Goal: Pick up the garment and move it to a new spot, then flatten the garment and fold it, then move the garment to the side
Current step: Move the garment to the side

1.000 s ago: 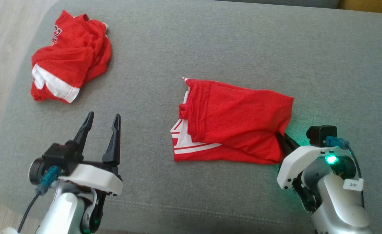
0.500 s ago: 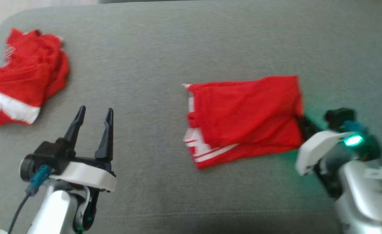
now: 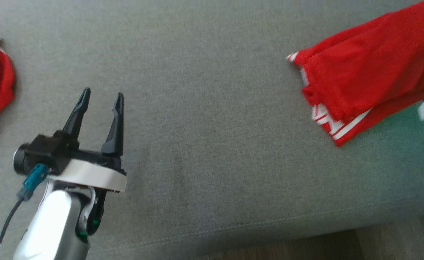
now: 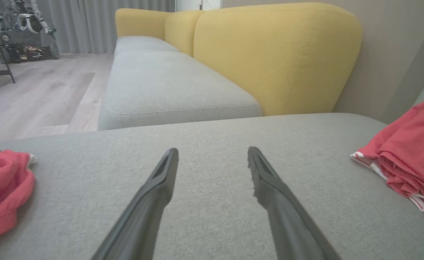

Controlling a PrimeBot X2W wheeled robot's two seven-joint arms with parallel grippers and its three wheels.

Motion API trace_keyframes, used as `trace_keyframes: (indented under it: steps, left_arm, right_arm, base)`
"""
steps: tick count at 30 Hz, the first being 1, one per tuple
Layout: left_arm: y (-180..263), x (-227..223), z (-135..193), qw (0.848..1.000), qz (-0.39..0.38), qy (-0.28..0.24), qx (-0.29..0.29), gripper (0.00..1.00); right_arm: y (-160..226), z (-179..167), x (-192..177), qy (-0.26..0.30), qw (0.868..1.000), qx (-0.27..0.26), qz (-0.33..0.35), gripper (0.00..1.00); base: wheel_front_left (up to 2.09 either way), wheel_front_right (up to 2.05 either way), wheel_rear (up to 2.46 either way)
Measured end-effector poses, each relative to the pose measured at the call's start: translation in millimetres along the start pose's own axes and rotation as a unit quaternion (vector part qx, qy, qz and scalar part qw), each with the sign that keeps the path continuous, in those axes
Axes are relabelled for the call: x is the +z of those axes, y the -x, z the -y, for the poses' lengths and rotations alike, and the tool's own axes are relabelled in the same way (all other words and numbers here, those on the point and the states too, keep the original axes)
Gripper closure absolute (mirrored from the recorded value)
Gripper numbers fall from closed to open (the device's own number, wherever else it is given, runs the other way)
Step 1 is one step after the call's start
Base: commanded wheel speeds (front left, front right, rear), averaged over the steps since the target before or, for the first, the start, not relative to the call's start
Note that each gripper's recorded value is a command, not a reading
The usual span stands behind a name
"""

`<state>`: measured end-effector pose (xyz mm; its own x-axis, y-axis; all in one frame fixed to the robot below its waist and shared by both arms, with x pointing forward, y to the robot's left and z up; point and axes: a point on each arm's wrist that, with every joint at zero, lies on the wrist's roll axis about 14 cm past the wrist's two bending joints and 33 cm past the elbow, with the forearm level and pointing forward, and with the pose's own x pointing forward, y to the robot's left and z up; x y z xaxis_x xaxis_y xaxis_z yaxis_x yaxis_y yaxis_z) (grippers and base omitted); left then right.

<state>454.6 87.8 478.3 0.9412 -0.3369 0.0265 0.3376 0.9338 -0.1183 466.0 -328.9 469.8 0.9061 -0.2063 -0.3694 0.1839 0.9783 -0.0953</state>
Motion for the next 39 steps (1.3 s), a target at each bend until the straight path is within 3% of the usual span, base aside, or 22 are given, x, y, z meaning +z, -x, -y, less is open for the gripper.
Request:
trace_keyframes:
  steps: [6,26,27,28,29,30,39]
  left_arm:
    - [-13.3,-19.2,0.0,1.0,-0.017,0.009,-0.012,0.0]
    - [-30.4,-41.5,5.7,0.999,-0.033,0.016,-0.035,0.0]
    - [-30.2,-41.7,5.4,0.999,-0.034,0.016,-0.034,0.0]
    - [-30.1,-41.6,5.0,0.999,-0.034,0.015,-0.034,0.0]
    - [-29.9,-41.5,4.8,0.999,-0.034,0.015,-0.034,0.0]
    - [-29.8,-41.1,4.6,0.999,-0.034,0.014,-0.033,0.0]
    - [-25.8,-25.0,4.4,0.999,-0.02,0.004,-0.03,0.0]
  right_arm:
    - [-12.1,28.7,-18.2,-0.025,0.998,-0.045,-0.021,1.0]
    - [-31.8,47.6,-32.7,-0.029,0.992,-0.102,-0.068,1.0]
    - [-32.0,47.3,-32.8,-0.031,0.992,-0.102,-0.067,0.63]
    - [-31.9,46.9,-33.5,-0.034,0.992,-0.103,-0.068,0.52]
    - [-32.0,45.6,-33.8,-0.036,0.992,-0.102,-0.068,0.13]
    - [-32.3,43.4,-33.0,-0.037,0.992,-0.1,-0.066,0.0]
    - [-15.6,17.7,5.8,-0.017,0.997,-0.068,0.021,0.0]
  base:
    - [0.0,0.0,0.0]
    - [0.0,0.0,0.0]
    - [0.0,0.0,0.0]
    - [0.0,0.0,0.0]
    - [0.0,0.0,0.0]
    - [0.0,0.0,0.0]
    - [0.0,0.0,0.0]
